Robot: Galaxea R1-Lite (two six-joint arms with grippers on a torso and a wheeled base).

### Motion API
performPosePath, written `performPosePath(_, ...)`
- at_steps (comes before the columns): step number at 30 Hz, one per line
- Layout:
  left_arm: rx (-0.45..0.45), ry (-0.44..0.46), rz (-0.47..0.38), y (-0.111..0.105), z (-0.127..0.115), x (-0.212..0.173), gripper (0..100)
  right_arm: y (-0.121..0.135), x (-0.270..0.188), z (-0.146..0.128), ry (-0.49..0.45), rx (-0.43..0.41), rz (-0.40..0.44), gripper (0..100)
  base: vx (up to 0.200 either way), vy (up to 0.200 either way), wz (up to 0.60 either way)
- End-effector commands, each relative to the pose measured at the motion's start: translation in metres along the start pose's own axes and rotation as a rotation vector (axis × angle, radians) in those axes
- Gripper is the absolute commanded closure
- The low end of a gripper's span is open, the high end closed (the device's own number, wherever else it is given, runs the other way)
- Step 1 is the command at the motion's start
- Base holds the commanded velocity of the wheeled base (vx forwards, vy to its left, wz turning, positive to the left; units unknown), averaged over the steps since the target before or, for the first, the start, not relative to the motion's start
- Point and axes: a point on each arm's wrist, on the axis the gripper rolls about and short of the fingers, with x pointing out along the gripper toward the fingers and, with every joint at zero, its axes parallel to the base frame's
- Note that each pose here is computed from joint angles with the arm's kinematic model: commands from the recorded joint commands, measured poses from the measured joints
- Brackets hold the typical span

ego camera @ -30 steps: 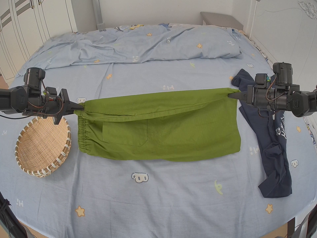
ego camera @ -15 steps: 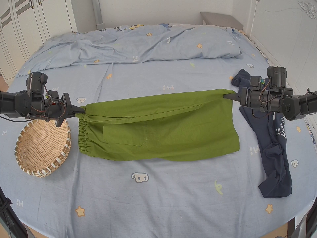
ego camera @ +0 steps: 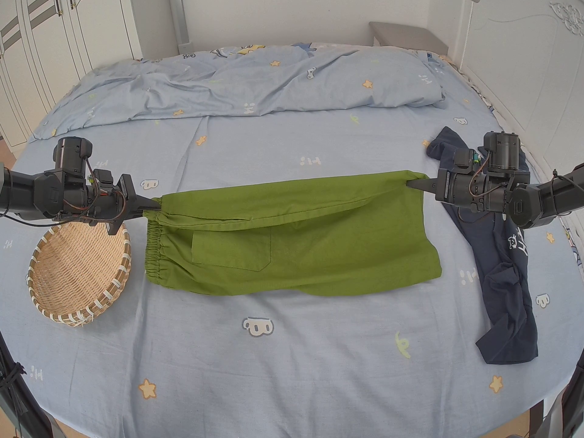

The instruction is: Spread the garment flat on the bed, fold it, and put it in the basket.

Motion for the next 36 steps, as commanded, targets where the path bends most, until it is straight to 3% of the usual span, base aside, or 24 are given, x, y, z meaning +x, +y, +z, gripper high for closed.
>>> performPosePath(1, -0.005, 0.008, 0.003, 0.004, -0.002, 0.005, 0, -0.004, 0.003, -0.003, 0.004, 0.006, -0.002, 0, 0.0, 0.0, 0.0)
performPosePath(11, 0.018, 0.011, -0.021, -0.003, -0.003, 0.012, 0, -0.006, 0.01, -0.012, 0.03, 0.027, 0.003, 0, 0.0, 0.0, 0.0)
performPosePath(17, 0.035, 0.041, -0.065, -0.024, -0.015, 0.023, 0, -0.008, 0.004, -0.028, 0.069, 0.061, -0.01, 0, 0.0, 0.0, 0.0)
performPosePath(23, 0.028, 0.052, -0.089, -0.028, -0.019, 0.038, 0, -0.002, -0.011, -0.042, 0.058, 0.08, -0.012, 0, 0.0, 0.0, 0.0)
performPosePath(27, -0.004, -0.01, -0.094, -0.016, -0.013, 0.06, 0, 0.0, -0.014, -0.048, 0.014, 0.09, 0.002, 0, 0.0, 0.0, 0.0)
performPosePath(32, -0.053, -0.162, -0.124, -0.012, 0.007, 0.079, 0, 0.011, -0.022, -0.042, -0.016, 0.104, 0.024, 0, 0.0, 0.0, 0.0)
performPosePath(36, -0.056, -0.18, -0.119, -0.002, 0.016, 0.096, 0, 0.014, -0.025, -0.041, -0.02, 0.098, 0.025, 0, 0.0, 0.0, 0.0)
